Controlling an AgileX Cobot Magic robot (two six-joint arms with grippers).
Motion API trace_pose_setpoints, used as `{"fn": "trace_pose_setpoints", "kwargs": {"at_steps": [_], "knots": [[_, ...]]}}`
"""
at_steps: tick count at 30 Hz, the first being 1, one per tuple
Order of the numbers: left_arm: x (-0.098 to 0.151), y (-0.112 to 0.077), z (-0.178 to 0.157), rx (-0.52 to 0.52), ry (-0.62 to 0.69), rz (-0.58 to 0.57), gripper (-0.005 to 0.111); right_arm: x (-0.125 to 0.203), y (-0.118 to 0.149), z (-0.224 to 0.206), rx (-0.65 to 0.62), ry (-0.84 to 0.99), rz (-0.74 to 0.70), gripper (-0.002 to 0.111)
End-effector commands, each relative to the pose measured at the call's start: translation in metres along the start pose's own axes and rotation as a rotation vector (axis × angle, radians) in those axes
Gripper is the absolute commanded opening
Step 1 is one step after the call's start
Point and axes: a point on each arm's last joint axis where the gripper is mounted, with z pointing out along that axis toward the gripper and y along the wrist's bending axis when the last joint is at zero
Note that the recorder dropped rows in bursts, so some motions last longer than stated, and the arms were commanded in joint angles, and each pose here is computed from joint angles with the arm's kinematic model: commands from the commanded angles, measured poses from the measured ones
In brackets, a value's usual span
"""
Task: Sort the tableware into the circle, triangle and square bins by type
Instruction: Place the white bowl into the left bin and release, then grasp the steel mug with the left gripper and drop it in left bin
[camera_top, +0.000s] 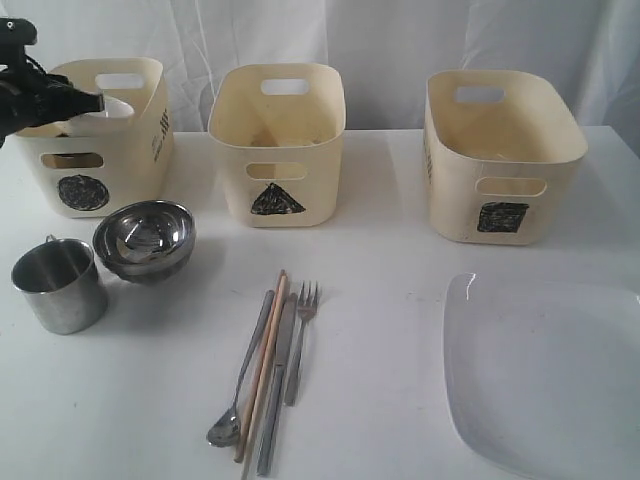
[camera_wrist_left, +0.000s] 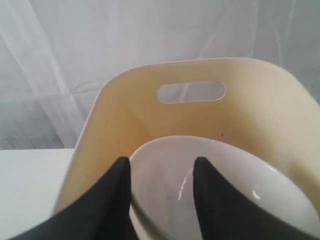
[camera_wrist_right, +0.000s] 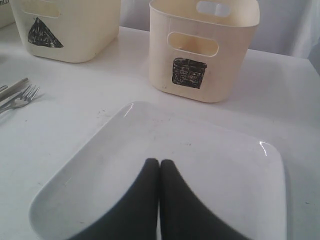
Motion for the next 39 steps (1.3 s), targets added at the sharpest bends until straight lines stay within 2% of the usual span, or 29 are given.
{"fn": "trace_pose_setpoints", "kwargs": {"at_steps": [1, 3, 6, 8, 11, 13, 17, 20, 23, 25, 31, 37, 39], "knots": [[-0.023, 0.001, -0.014, 0.006, -0.023, -0.1, 0.047, -0.001, 0.0, 0.0, 0.005, -0.016, -0.003, 0.0], [-0.056, 0.003, -0.036, 0.01, -0.073, -0.077, 0.047, -0.001, 0.0, 0.0, 0.005, -0.016, -0.003, 0.0], [-0.099, 0.004, -0.081, 0.028, -0.064, -0.065, 0.047, -0.001, 0.0, 0.0, 0.005, -0.016, -0.003, 0.0], [-0.118, 0.004, -0.115, 0.049, 0.012, -0.045, 0.047, -0.001, 0.0, 0.0, 0.005, -0.016, -0.003, 0.0], [-0.121, 0.002, -0.159, 0.094, 0.233, 0.008, 0.045, -0.001, 0.0, 0.0, 0.005, -0.016, -0.003, 0.0], [-0.112, 0.001, -0.173, 0.121, 0.359, 0.054, 0.043, -0.001, 0.0, 0.0, 0.005, -0.016, -0.003, 0.0], [-0.061, -0.002, -0.188, 0.21, 0.769, 0.156, 0.042, -0.001, 0.0, 0.0, 0.005, -0.016, -0.003, 0.0], [-0.021, 0.0, -0.186, 0.209, 0.922, 0.195, 0.042, -0.001, 0.0, 0.0, 0.005, -0.016, -0.003, 0.0], [0.01, 0.001, -0.182, 0.191, 0.978, 0.209, 0.043, -0.001, 0.0, 0.0, 0.005, -0.016, -0.003, 0.0], [0.024, 0.001, -0.179, 0.176, 0.979, 0.194, 0.049, -0.001, 0.0, 0.0, 0.005, -0.016, -0.003, 0.0], [0.04, 0.0, -0.162, 0.117, 0.895, 0.103, 0.068, -0.001, 0.0, 0.0, 0.005, -0.016, -0.003, 0.0], [0.058, -0.001, -0.148, 0.109, 0.947, 0.065, 0.068, -0.001, 0.0, 0.0, 0.005, -0.016, -0.003, 0.0], [0.067, -0.002, -0.144, 0.112, 0.978, 0.058, 0.064, -0.001, 0.0, 0.0, 0.005, -0.016, -0.003, 0.0]]}}
